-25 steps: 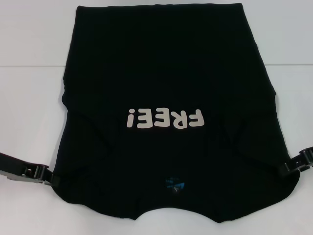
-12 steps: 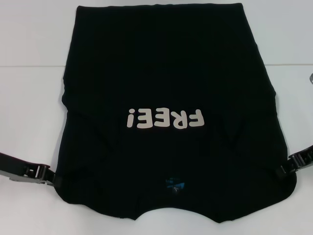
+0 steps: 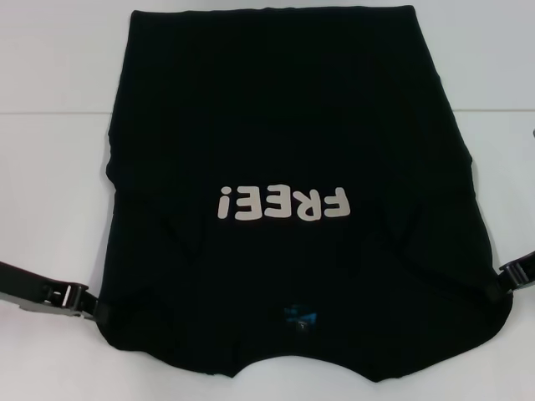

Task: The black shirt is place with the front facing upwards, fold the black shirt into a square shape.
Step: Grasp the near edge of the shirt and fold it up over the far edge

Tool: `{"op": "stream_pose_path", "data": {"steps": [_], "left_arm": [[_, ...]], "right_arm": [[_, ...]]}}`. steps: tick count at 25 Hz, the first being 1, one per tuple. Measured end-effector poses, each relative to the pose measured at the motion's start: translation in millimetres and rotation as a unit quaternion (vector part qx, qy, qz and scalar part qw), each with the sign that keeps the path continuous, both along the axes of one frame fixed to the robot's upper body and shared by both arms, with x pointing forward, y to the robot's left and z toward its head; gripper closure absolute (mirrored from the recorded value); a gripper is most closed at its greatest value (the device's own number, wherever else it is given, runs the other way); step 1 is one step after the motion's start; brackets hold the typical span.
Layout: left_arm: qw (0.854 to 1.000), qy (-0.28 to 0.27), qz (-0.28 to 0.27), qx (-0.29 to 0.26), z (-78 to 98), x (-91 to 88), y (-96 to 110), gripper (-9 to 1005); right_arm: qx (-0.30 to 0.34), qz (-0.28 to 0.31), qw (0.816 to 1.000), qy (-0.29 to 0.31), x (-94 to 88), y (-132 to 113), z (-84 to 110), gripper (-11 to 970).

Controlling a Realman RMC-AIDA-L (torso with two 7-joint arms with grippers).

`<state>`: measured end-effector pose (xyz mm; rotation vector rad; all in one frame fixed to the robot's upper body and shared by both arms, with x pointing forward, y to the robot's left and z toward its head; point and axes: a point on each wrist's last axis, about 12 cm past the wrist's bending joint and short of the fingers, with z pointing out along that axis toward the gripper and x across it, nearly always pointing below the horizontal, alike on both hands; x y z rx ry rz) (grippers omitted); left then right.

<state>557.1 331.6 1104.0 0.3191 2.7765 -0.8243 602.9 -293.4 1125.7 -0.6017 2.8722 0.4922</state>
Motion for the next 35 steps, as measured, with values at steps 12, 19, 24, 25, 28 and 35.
{"op": "stream_pose_path", "data": {"steps": [12, 19, 24, 25, 28, 35], "left_arm": [[0.973, 0.127, -0.175, -0.081, 11.5, -33.9, -1.7, 928], [0.964, 0.136, -0.204, -0.105, 11.3, -43.2, -4.7, 924], [0.98, 0.05, -0.124, -0.148, 27.5, -20.1, 2.6, 921], [0.982, 0.033, -0.101, -0.155, 30.6, -14.5, 4.7, 920], [0.987, -0.015, -0.008, -0.161, 35.8, 5.2, 14.7, 918], [0.96, -0.13, 0.173, -0.18, 29.6, 36.3, 30.7, 914]], "right_arm": [[0.019, 0.146, 0.983, 0.11, -39.5, -28.1, 16.5, 930], [0.042, 0.152, 0.979, 0.13, -53.0, -22.4, 1.8, 930], [0.115, 0.041, 0.991, 0.055, -35.7, -35.0, 10.1, 930], [0.141, 0.01, 0.989, 0.033, -31.4, -40.0, 13.9, 930], [0.204, -0.069, 0.976, -0.032, -18.9, -54.1, 22.8, 930], [0.313, -0.2, 0.913, -0.165, 4.1, -63.2, 11.2, 930]]}}
